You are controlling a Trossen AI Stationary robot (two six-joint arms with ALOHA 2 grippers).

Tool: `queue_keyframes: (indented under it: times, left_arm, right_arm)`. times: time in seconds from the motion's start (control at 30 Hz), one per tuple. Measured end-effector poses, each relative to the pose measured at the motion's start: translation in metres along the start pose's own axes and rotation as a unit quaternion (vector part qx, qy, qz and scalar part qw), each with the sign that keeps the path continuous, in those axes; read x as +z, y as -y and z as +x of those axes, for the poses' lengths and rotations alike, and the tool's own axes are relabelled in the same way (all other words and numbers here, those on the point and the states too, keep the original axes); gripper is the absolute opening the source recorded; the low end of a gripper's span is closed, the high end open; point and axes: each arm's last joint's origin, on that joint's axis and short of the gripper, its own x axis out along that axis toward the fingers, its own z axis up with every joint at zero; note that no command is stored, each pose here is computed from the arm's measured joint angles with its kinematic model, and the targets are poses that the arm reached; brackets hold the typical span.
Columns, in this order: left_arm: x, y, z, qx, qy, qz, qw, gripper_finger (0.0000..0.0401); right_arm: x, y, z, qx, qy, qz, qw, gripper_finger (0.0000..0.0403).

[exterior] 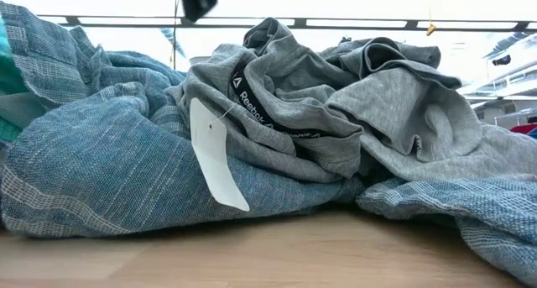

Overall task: Sort clothes
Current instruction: Put the gray shirt into the white bin

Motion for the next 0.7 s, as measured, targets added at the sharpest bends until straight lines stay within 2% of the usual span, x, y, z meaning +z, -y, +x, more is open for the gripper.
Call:
queue_keyframes:
  times: [0.17,0.33,0.5,0.6,0.7]
  left_arm:
    - [0.008,0.006,0.045,0.026,-0.065,-0.037,0.997,0.0017]
    - [0.008,0.008,0.079,0.054,-0.126,-0.069,0.988,0.0063]
    - [-0.007,0.0,0.112,0.099,-0.177,-0.087,0.975,0.01]
    - [-0.029,-0.01,0.131,0.146,-0.232,-0.125,0.953,0.0093]
    - [-0.042,-0.013,0.14,0.147,-0.275,-0.14,0.94,0.0036]
  right_arm:
    - [-0.015,0.01,-0.007,0.012,-0.006,-0.028,1.0,0.0132]
    - [-0.025,0.019,-0.012,0.019,-0.007,-0.051,0.998,0.0131]
    - [-0.031,0.025,-0.015,0.041,0.01,-0.067,0.997,0.0127]
    - [-0.033,0.027,-0.016,0.051,0.018,-0.071,0.996,0.0126]
    - [-0.033,0.027,-0.016,0.052,0.019,-0.072,0.996,0.0126]
